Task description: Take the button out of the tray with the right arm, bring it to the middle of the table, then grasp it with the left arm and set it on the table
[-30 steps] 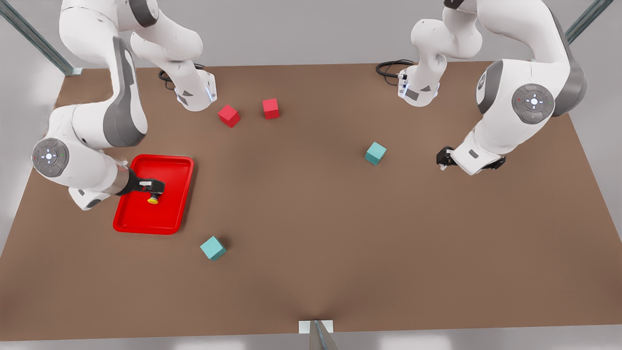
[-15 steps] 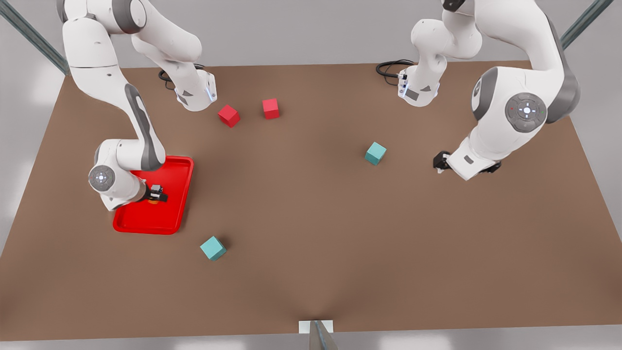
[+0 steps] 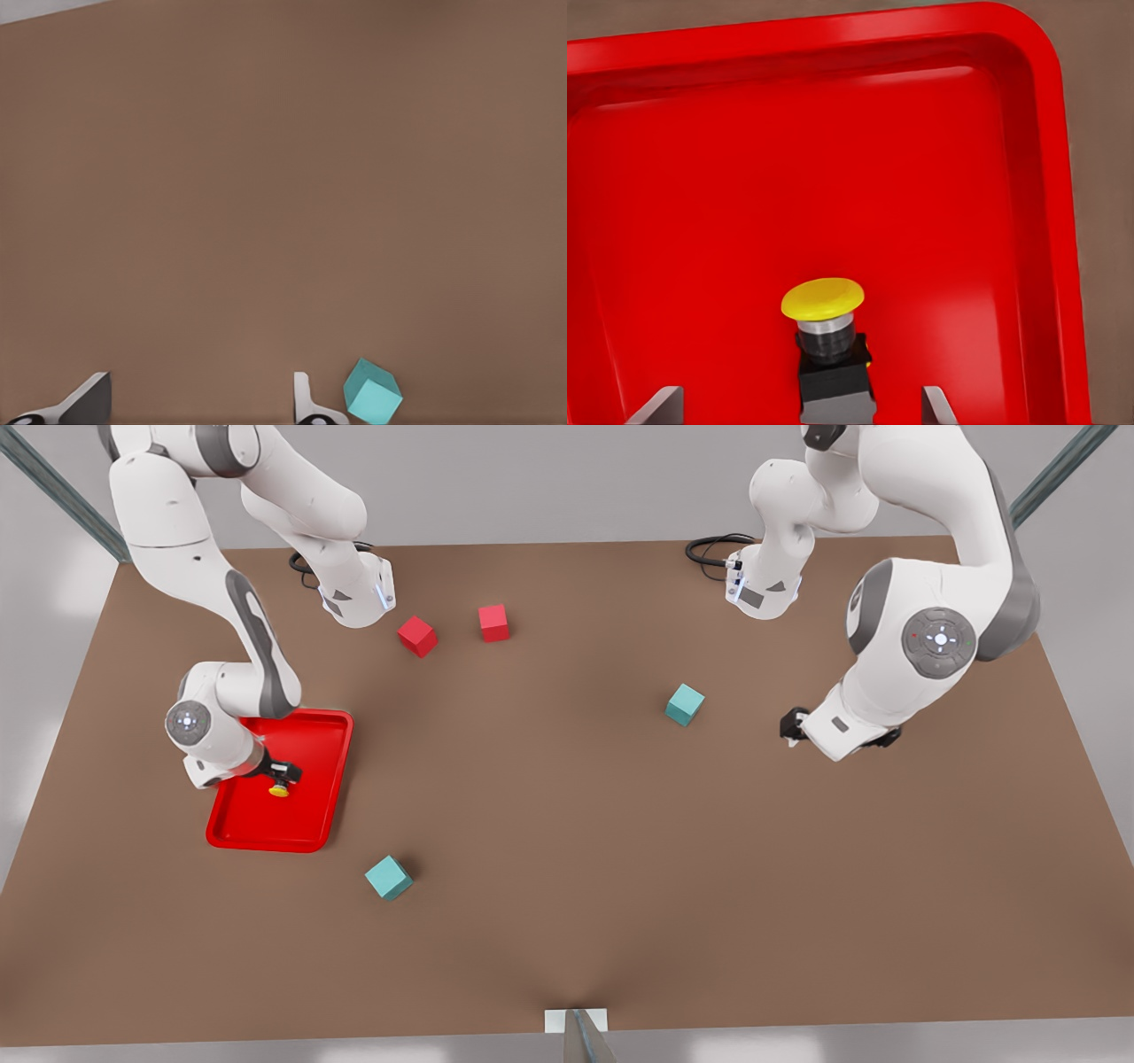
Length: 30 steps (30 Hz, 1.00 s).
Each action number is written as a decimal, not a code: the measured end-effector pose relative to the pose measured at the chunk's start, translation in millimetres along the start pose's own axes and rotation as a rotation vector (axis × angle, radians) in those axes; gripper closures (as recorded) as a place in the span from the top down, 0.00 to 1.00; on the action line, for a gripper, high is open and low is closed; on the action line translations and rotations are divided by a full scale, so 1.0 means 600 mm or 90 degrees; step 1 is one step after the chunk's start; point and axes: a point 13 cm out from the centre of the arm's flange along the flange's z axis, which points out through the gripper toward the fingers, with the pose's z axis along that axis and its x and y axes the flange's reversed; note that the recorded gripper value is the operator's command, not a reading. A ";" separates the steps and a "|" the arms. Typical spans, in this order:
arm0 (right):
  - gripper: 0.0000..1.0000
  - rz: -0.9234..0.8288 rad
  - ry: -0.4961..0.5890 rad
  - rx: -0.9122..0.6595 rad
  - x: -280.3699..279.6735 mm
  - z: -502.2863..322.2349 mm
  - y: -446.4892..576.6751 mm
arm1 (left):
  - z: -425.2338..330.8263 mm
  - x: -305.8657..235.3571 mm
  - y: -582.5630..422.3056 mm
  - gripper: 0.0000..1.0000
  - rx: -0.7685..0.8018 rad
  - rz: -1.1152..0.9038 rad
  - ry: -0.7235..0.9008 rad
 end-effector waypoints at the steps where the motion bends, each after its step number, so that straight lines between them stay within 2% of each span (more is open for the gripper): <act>1: 1.00 0.005 -0.004 -0.001 -0.003 0.004 -0.010 | 0.002 -0.001 0.000 1.00 0.000 0.000 0.000; 12: 1.00 -0.019 0.009 -0.016 0.011 0.080 0.010 | 0.015 -0.009 -0.002 1.00 -0.002 0.000 0.003; 17: 1.00 -0.025 -0.013 -0.025 -0.004 0.088 0.009 | 0.016 -0.010 -0.002 1.00 -0.003 0.000 0.003; 19: 0.90 -0.028 -0.020 -0.026 -0.009 0.086 0.008 | 0.016 -0.010 -0.002 1.00 -0.003 -0.001 0.003; 21: 0.86 -0.031 -0.025 -0.027 -0.012 0.086 0.008 | 0.016 -0.010 -0.002 1.00 -0.003 -0.001 0.003; 22: 0.79 -0.032 -0.025 -0.028 -0.011 0.087 0.007 | 0.016 -0.010 -0.002 1.00 -0.003 -0.001 0.003; 23: 0.53 -0.032 -0.025 -0.028 -0.011 0.088 0.005 | 0.016 -0.010 -0.002 1.00 -0.003 -0.001 0.003; 25: 0.46 -0.036 -0.027 -0.029 -0.013 0.087 0.006 | 0.018 -0.011 -0.002 1.00 -0.003 -0.001 0.004; 30: 0.45 -0.041 -0.035 -0.031 -0.024 0.080 0.009 | 0.021 -0.011 -0.003 1.00 -0.003 -0.001 0.006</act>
